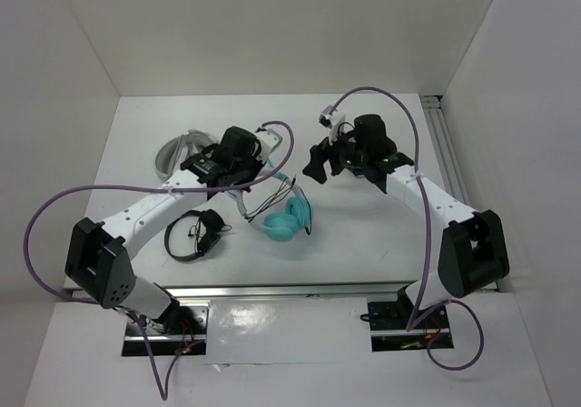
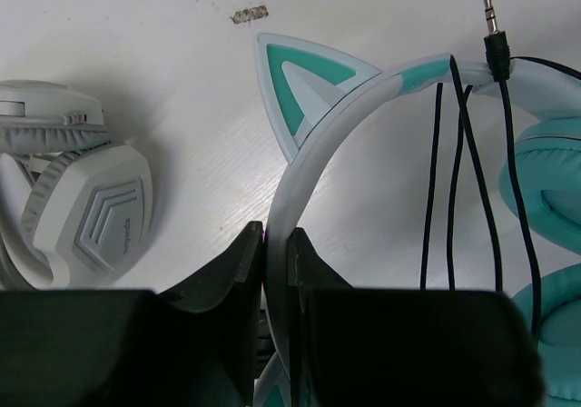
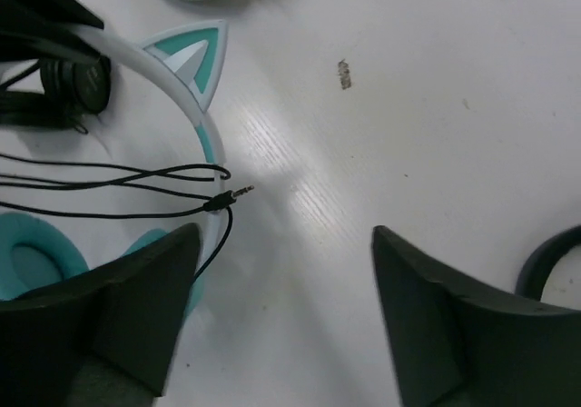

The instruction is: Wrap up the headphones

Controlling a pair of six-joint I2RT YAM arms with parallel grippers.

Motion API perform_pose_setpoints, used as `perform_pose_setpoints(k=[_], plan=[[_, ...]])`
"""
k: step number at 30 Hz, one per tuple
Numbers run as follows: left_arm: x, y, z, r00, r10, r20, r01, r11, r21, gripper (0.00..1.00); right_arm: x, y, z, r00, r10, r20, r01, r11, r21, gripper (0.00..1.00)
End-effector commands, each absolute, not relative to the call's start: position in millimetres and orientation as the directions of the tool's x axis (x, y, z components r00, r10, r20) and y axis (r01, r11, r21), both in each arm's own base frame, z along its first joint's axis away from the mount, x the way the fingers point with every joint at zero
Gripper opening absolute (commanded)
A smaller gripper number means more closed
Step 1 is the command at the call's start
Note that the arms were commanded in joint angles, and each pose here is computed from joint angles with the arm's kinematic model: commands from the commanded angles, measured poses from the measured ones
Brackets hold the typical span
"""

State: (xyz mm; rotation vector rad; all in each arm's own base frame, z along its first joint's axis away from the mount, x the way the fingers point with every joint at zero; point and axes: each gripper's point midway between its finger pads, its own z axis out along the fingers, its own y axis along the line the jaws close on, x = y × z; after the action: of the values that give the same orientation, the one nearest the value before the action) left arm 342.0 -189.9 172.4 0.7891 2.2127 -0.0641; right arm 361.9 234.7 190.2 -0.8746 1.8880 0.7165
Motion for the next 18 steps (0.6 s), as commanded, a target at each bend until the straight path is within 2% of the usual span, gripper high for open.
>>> perform_pose_setpoints(k=[1,2,6,8,13,18], plan=[[362.2,-209.6,207.3,-0.492,0.386,-0.781,0.518,0.85,0.094,0.0,376.9,223.0,252.4,-0.238,-0.1,-0.966,-0.712,0.695,0.104,0.94],[370.4,-204.1,205.7,-0.51,0.364,-0.779,0.492,0.867,0.083,0.0,385.6,211.0,258.9,-0.233,-0.066,-0.97,-0.64,0.762,0.102,1.0],[386.1,-204.5,200.0,-0.539,0.279,-0.795,0.453,0.891,0.006,0.0,387.9,192.7,279.6,-0.221,0.005,-0.975,-0.522,0.844,0.123,1.0],[401.3,-196.1,202.8,-0.554,0.193,-0.81,0.37,0.928,-0.032,0.0,380.5,188.6,295.9,-0.196,0.034,-0.98,-0.498,0.857,0.129,1.0],[421.6,-195.2,197.7,-0.535,0.114,-0.837,0.3,0.952,-0.062,0.0,366.4,191.8,302.0,-0.19,0.031,-0.981,-0.502,0.856,0.125,1.0],[439.5,-180.4,181.1,-0.559,-0.022,-0.829,0.096,0.991,-0.091,0.0,359.8,193.4,298.5,-0.218,0.073,-0.973,-0.458,0.873,0.168,1.0]])
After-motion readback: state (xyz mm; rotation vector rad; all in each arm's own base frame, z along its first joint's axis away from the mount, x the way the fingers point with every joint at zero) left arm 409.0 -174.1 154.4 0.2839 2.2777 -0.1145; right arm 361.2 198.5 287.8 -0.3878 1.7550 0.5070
